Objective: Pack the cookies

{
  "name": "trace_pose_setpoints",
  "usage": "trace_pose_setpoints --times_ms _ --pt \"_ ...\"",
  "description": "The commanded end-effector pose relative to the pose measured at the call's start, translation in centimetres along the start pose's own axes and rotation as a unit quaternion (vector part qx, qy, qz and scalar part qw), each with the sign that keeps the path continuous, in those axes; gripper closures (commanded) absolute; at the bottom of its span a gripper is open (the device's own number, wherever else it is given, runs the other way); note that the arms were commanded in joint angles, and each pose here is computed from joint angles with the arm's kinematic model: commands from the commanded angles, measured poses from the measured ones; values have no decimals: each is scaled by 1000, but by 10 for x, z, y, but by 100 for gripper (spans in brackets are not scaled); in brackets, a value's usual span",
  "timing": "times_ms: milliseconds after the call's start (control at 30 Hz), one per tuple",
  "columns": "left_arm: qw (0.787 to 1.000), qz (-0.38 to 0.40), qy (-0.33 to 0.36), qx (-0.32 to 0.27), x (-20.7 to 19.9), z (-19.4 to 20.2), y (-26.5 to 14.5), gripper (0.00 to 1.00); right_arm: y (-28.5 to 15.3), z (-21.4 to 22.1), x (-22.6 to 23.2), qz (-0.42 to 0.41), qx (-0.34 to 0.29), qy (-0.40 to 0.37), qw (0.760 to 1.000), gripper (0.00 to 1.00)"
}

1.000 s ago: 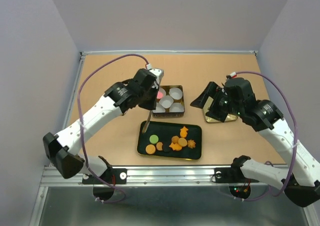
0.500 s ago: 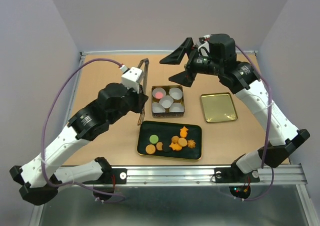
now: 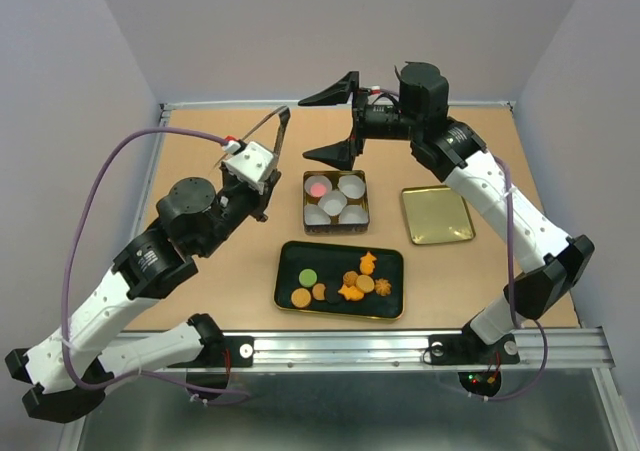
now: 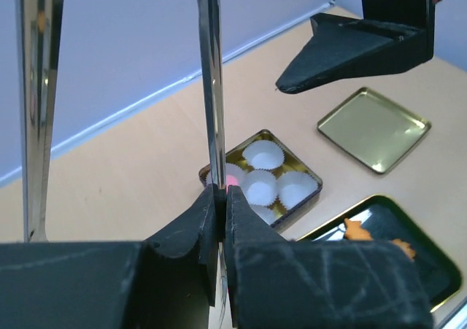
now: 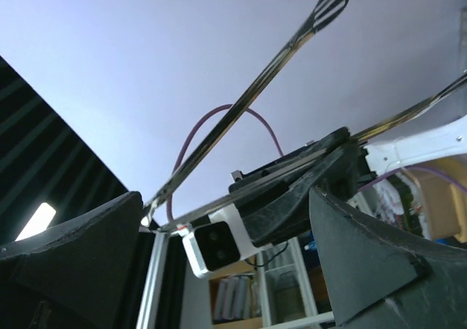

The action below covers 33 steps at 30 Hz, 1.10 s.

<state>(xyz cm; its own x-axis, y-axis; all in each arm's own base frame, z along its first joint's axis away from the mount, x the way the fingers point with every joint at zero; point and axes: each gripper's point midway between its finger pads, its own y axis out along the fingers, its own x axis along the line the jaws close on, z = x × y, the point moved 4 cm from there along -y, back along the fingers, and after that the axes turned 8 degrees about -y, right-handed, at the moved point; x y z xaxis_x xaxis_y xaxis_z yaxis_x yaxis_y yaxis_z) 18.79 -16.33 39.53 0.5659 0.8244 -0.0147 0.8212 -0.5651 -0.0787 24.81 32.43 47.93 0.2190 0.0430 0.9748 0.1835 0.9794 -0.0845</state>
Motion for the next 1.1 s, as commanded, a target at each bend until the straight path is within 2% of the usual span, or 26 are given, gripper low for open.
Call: trace_pose_setpoints --times_ms 0,300,533,733,800,867,900,967,1000,1067 --pt "995 28 96 -12 -3 -4 8 100 -6 26 35 -54 69 4 996 0" --pt "984 40 174 -22 -8 -15 11 100 -2 41 30 -41 118 22 992 0" --pt "968 38 247 -19 -6 -15 13 100 1 70 16 -20 165 33 986 0" --pt "962 28 271 -29 -2 -21 13 100 0 84 12 -12 190 33 981 0" --pt "958 30 283 -25 -2 -18 15 100 2 84 12 -11 194 30 980 5" --pt "958 27 285 -20 -2 -14 17 100 4 85 14 -13 199 25 980 16" --pt "958 24 286 -25 -1 -16 16 100 5 84 14 -13 199 24 980 26" --pt "957 22 286 -27 -1 -16 16 100 6 83 14 -13 198 23 980 36" --pt "958 16 285 -30 1 -17 16 100 6 84 13 -12 198 24 980 44" --pt "958 8 285 -35 3 -18 16 100 7 83 12 -13 198 23 980 51"
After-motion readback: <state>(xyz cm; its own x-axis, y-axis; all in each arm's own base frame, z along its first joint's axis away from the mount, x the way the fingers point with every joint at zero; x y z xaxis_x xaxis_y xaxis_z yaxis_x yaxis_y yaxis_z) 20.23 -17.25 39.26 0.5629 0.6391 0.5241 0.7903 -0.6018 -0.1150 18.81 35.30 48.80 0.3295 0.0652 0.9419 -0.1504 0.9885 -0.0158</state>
